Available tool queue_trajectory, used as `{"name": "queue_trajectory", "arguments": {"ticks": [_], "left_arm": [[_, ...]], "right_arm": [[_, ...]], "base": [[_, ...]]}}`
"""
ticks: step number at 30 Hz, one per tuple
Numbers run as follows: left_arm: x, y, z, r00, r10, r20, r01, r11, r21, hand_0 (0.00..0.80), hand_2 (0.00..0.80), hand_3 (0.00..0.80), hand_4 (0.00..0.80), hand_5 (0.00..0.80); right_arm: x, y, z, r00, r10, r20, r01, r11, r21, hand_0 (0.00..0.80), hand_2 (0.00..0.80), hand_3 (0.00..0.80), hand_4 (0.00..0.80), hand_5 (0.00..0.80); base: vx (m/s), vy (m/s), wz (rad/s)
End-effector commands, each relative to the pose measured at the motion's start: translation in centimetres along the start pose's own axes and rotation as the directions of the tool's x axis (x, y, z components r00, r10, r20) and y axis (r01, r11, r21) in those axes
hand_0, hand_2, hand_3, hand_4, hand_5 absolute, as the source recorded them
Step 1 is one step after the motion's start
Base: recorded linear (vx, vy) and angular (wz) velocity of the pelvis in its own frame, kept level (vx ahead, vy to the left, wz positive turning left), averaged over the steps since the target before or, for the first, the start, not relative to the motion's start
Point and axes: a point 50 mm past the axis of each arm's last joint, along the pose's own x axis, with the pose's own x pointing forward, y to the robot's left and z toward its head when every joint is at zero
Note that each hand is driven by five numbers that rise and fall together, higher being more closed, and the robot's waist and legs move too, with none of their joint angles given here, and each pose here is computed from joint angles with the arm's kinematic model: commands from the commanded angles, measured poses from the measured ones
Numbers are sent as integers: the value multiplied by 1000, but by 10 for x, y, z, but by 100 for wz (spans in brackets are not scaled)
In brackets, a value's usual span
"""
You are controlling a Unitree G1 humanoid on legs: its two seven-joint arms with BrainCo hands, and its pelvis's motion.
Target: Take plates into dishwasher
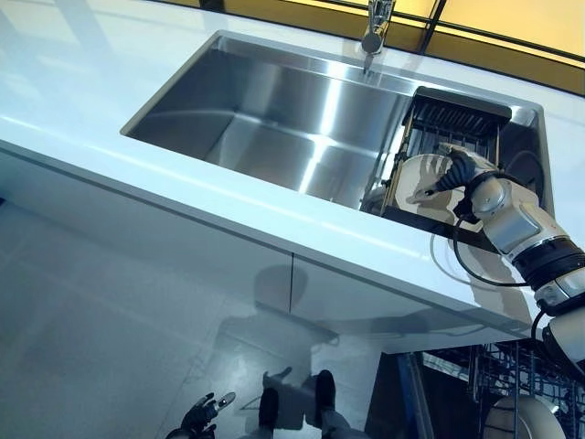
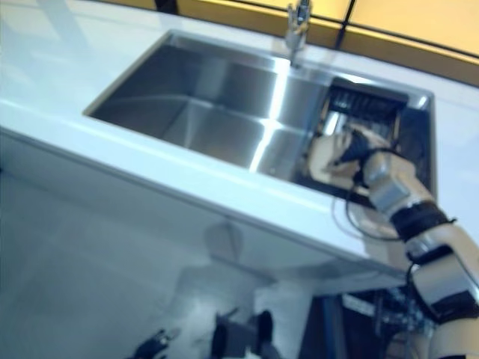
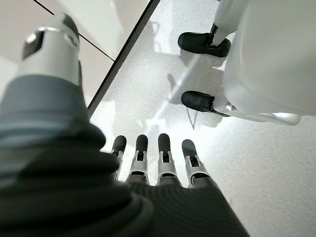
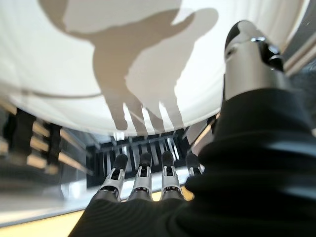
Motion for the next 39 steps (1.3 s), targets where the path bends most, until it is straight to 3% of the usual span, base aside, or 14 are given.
{"name": "queue_trajectory", "arguments": {"ticks": [1, 18, 39], "left_arm": [[1, 3, 8, 1000, -8, 23, 7, 999, 53, 0, 0, 0, 0, 0], [-3, 13, -4, 1000, 10, -18, -8, 996, 84, 0, 0, 0, 0, 0], [1, -2, 28, 989, -99, 113, 96, 995, 34, 0, 0, 0, 0, 0]], "right_arm": [[-2, -58, 3, 984, -178, 1, 177, 981, -81, 0, 0, 0, 0, 0], [-4, -69, 0, 991, -135, 3, 134, 981, -137, 0, 0, 0, 0, 0], [-1, -70, 33, 991, -96, 95, 120, 953, -280, 0, 0, 0, 0, 0]], "base": [[30, -5, -2], [31, -5, 0], [-2, -6, 1]]}}
